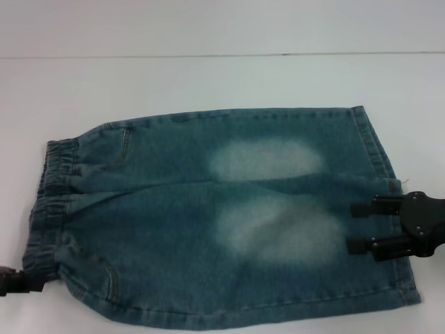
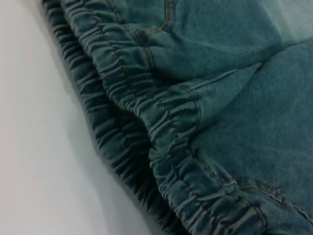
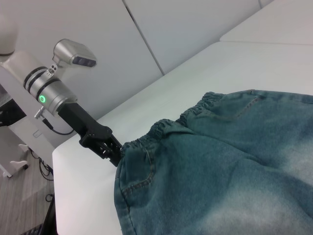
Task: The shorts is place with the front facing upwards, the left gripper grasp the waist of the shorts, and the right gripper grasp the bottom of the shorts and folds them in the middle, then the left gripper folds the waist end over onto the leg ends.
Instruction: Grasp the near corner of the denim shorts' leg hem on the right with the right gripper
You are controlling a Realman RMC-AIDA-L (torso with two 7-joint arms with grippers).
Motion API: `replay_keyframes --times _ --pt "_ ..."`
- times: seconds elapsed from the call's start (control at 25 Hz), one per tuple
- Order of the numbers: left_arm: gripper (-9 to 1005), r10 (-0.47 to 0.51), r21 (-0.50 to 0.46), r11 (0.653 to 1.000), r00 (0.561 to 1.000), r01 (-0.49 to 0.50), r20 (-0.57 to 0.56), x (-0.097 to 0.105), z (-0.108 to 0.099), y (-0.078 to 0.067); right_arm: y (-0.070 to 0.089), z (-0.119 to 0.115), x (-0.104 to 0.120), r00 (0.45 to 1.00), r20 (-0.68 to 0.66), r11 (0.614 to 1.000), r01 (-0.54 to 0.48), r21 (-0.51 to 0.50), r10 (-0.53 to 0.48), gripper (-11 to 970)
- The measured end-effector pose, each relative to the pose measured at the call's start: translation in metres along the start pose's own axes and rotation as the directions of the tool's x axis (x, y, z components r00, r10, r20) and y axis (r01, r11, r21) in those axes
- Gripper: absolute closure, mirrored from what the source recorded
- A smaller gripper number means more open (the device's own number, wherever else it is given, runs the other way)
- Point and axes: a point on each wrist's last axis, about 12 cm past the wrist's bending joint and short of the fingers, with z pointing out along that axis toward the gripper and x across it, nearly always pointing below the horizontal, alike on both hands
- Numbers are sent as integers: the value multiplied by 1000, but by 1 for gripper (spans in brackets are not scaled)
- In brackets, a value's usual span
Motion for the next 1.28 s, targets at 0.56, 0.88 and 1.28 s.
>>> replay_keyframes --times 0.56,0.88,1.28 --pt "970 24 14 1000 1000 -24 0 -10 2 -4 0 0 -4 1000 1 1000 -3 -4 3 14" --pt "971 38 41 998 999 -38 8 -21 0 -9 -5 -20 -34 989 -145 1000 -6 6 7 15" --pt "965 52 43 998 998 -53 38 -33 -5 -10 -12 -40 -38 894 -440 991 -27 132 83 21"
